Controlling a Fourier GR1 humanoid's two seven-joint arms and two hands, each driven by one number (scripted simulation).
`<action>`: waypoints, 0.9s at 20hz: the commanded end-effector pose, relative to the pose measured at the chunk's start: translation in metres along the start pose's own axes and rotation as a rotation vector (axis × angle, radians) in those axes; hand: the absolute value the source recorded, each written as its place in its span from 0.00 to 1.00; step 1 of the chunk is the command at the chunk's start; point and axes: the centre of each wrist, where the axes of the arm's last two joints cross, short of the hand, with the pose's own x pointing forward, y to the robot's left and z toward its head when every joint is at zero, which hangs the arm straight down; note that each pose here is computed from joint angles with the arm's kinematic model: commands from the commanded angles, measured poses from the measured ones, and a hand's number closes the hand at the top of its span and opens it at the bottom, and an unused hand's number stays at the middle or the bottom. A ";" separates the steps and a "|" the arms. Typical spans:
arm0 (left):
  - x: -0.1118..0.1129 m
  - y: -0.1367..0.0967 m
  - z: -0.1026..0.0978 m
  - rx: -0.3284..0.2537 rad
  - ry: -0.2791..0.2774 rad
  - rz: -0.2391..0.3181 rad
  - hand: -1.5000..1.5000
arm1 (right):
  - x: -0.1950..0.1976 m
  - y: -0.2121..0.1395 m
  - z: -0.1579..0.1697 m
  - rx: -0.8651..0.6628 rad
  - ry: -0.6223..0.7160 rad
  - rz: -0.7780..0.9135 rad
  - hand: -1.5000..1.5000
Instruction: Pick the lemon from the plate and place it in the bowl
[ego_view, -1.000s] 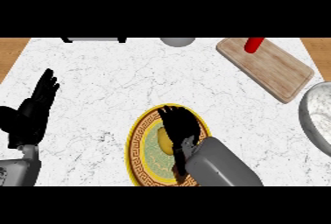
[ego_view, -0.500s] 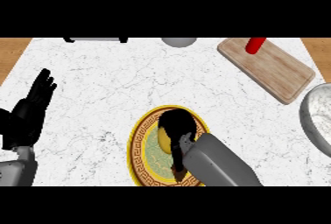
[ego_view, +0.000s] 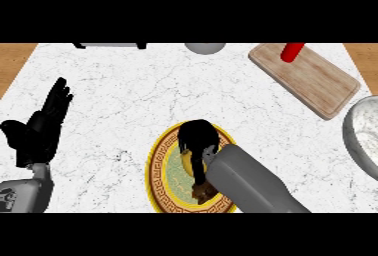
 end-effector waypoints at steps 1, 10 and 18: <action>0.007 0.007 0.004 -0.004 0.011 -0.003 0.50 | -0.015 0.032 -0.011 -0.067 0.012 0.008 1.00; 0.001 0.014 0.005 0.057 0.030 -0.007 0.50 | -0.111 -0.015 0.034 -0.330 0.351 -0.102 1.00; -0.003 0.021 0.022 0.050 0.033 0.005 0.50 | -0.127 -0.071 0.119 -0.720 0.484 -0.090 1.00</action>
